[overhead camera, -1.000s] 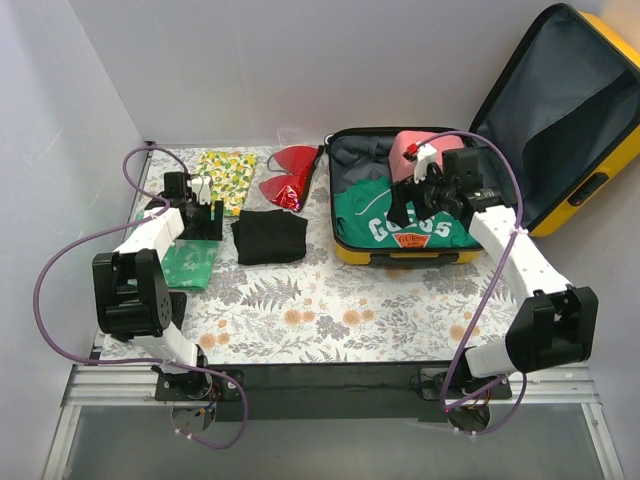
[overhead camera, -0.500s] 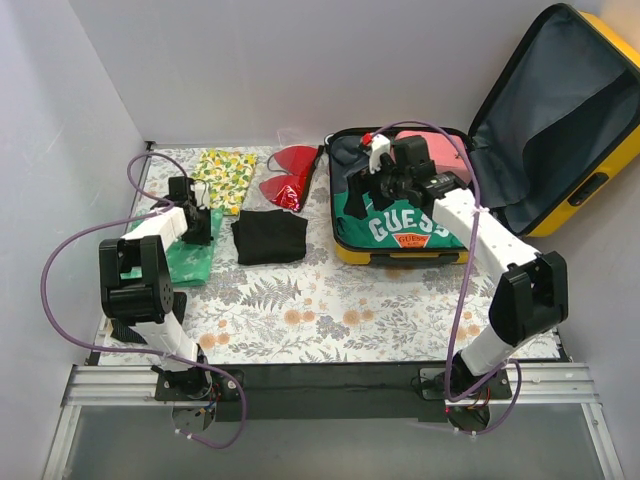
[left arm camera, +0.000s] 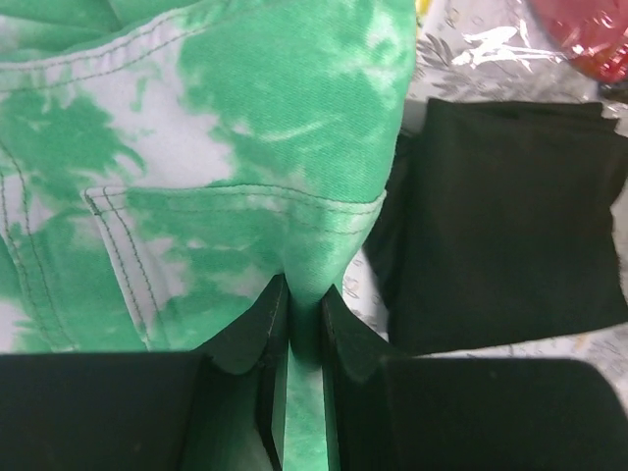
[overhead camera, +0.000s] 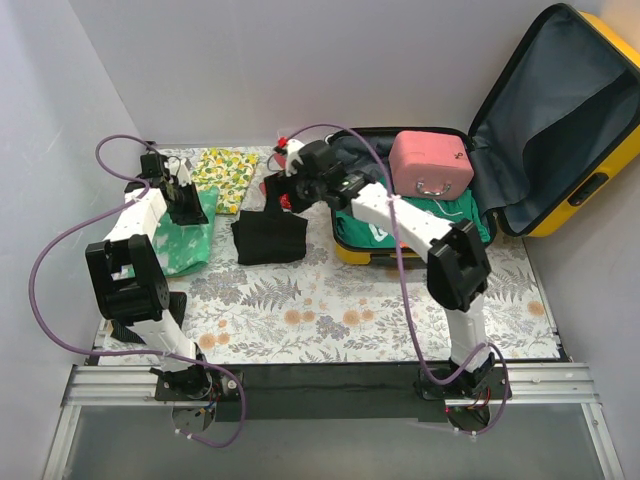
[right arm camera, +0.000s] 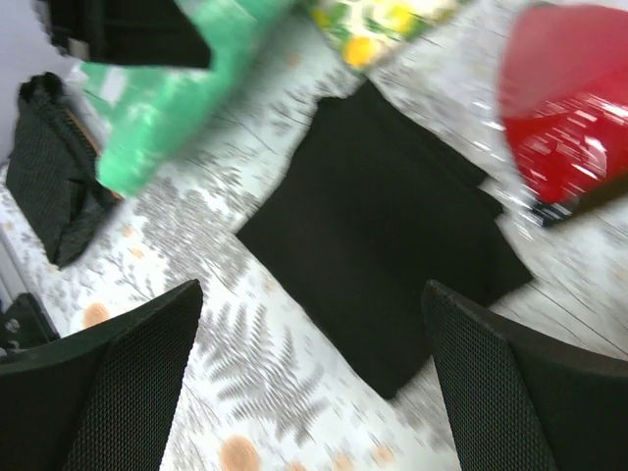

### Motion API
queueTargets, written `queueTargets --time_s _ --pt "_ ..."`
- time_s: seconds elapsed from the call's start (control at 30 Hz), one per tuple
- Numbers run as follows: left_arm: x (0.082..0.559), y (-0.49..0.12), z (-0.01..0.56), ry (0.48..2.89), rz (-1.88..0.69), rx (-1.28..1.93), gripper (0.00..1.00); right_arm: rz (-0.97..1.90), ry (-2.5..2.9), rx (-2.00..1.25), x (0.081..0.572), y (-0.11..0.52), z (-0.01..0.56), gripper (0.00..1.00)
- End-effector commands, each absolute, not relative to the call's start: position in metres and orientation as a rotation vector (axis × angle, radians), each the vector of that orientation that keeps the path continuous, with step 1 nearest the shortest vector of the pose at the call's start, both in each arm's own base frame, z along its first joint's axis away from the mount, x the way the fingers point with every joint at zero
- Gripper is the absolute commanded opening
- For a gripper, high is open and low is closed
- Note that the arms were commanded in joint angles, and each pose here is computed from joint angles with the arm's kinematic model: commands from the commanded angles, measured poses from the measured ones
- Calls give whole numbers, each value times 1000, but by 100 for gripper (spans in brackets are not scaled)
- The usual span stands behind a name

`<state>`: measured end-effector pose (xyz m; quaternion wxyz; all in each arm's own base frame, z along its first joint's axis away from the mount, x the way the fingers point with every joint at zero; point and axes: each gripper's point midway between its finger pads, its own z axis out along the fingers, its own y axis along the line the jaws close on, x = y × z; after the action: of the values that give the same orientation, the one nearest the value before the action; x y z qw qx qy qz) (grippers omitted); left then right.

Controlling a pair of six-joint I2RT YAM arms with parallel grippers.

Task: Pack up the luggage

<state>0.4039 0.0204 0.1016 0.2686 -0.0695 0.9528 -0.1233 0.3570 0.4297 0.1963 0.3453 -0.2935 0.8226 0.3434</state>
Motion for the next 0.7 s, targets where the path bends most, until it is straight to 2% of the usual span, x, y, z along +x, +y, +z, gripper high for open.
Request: queueTargets --time_s 0.0,0.03,0.23,0.33,0.67 --pt "399 -4 133 2506 -500 -206 0 1010 2052 -745 345 494 214 99" --pt "399 -5 135 2502 -509 -210 0 1026 2021 -746 342 501 225 98" --pt "403 -13 147 2466 -576 -267 0 1046 2071 -756 329 552 178 98" --pt "404 -17 150 2457 -611 -290 0 1073 2069 -744 323 568 175 99" --pt "403 -31 146 2443 -741 -381 0 1155 2077 -681 328 593 161 98"
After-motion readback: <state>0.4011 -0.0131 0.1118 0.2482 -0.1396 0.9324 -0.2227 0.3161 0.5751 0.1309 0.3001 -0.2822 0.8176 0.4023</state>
